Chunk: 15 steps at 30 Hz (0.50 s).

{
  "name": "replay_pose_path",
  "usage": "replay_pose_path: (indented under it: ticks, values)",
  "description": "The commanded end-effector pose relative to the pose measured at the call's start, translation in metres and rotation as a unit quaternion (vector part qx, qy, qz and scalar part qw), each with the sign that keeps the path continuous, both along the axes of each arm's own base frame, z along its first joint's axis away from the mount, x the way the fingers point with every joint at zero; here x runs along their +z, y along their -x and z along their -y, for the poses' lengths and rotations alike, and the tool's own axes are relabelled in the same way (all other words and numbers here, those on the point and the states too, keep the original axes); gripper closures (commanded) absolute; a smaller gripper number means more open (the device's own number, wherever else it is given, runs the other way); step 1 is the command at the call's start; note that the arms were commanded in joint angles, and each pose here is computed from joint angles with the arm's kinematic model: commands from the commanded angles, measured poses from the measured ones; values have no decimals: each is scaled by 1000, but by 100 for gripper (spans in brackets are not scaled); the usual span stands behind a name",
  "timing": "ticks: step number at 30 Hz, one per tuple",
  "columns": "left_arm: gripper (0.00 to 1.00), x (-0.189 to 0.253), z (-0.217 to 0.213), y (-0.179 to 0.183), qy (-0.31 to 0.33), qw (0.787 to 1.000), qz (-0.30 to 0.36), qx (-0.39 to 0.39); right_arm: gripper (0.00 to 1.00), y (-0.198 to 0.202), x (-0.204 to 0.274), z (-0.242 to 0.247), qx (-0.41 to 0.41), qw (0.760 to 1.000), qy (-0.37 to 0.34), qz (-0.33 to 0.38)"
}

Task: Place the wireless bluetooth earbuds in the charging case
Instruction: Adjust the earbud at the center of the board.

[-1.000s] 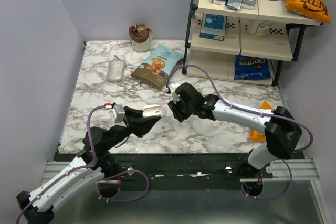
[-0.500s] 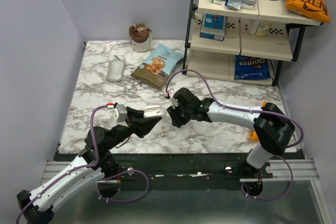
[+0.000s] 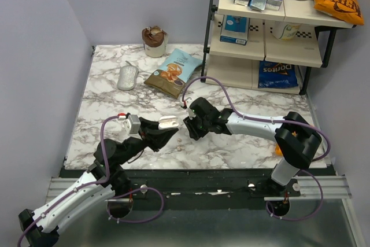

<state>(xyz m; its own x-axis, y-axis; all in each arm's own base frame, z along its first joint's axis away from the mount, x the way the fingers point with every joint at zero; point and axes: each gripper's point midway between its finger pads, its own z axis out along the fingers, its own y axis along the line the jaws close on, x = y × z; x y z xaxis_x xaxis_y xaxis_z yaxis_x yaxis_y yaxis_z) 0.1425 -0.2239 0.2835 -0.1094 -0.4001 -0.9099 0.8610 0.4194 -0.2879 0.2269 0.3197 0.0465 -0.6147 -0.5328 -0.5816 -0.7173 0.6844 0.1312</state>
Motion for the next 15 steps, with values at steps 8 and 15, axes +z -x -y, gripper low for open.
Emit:
replay_pose_path:
  ticks: [8, 15]
  values:
    - [100, -3, 1, -2, -4, 1000, -4, 4, 50, -3, -16, 10, -18, 1000, 17, 3]
    - [100, -5, 2, -3, -7, 1000, -6, 4, 49, -4, -19, 14, -24, 1000, 20, -1]
